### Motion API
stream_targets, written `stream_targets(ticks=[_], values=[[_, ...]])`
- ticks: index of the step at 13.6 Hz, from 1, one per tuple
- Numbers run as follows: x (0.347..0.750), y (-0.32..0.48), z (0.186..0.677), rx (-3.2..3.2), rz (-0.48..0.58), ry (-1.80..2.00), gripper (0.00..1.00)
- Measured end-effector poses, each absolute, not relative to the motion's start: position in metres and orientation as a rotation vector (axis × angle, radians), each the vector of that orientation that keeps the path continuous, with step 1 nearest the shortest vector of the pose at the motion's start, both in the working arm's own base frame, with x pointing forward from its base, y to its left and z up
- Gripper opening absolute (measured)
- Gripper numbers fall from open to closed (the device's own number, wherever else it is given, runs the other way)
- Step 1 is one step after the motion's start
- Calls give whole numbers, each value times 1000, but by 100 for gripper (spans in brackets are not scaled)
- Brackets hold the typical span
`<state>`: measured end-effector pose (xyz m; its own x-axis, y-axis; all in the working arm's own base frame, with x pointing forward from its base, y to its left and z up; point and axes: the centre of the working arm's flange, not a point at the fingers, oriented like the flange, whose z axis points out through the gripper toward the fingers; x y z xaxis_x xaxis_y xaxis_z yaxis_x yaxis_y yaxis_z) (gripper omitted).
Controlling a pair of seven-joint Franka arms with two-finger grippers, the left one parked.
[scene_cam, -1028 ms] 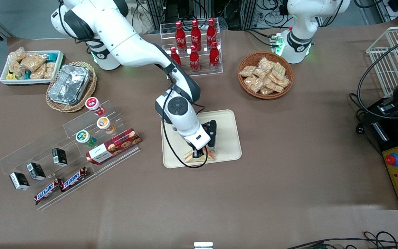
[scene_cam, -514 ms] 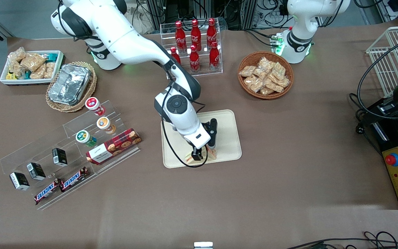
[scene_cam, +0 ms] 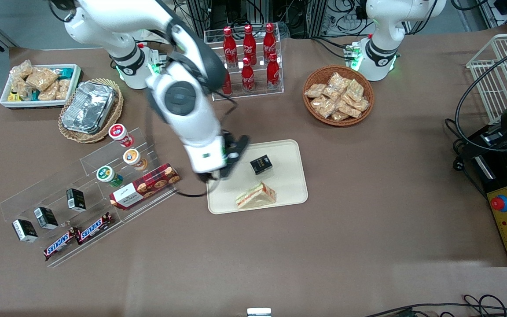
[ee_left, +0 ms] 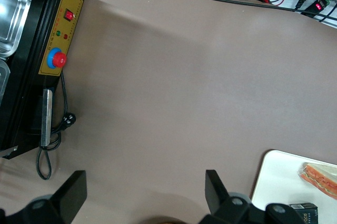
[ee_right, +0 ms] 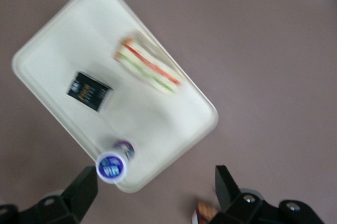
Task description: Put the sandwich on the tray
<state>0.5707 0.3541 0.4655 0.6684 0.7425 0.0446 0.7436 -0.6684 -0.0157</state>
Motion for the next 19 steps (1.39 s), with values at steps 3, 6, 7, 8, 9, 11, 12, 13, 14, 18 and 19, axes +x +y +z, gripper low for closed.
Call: stream_targets(ticks=[3,6,7,8,9,11,12,13,14,18,19], values=[[604,251,492,-3035,-38,-845,100],[610,187,512,-3095,26,-662,100],[607,174,520,-3101,48,-626,100],[606,160,526,-3106,61,-595,100],[606,142,533,-3113,61,-558,100],[614,94,535,-3128,64,-463,100],[616,66,533,-3133,81,-414,100],[617,41,532,-3137,99,-360,100],[617,21,531,-3138,114,-309,100],[607,-19,554,-3105,82,-226,100],[602,-23,567,-3099,56,-228,100]])
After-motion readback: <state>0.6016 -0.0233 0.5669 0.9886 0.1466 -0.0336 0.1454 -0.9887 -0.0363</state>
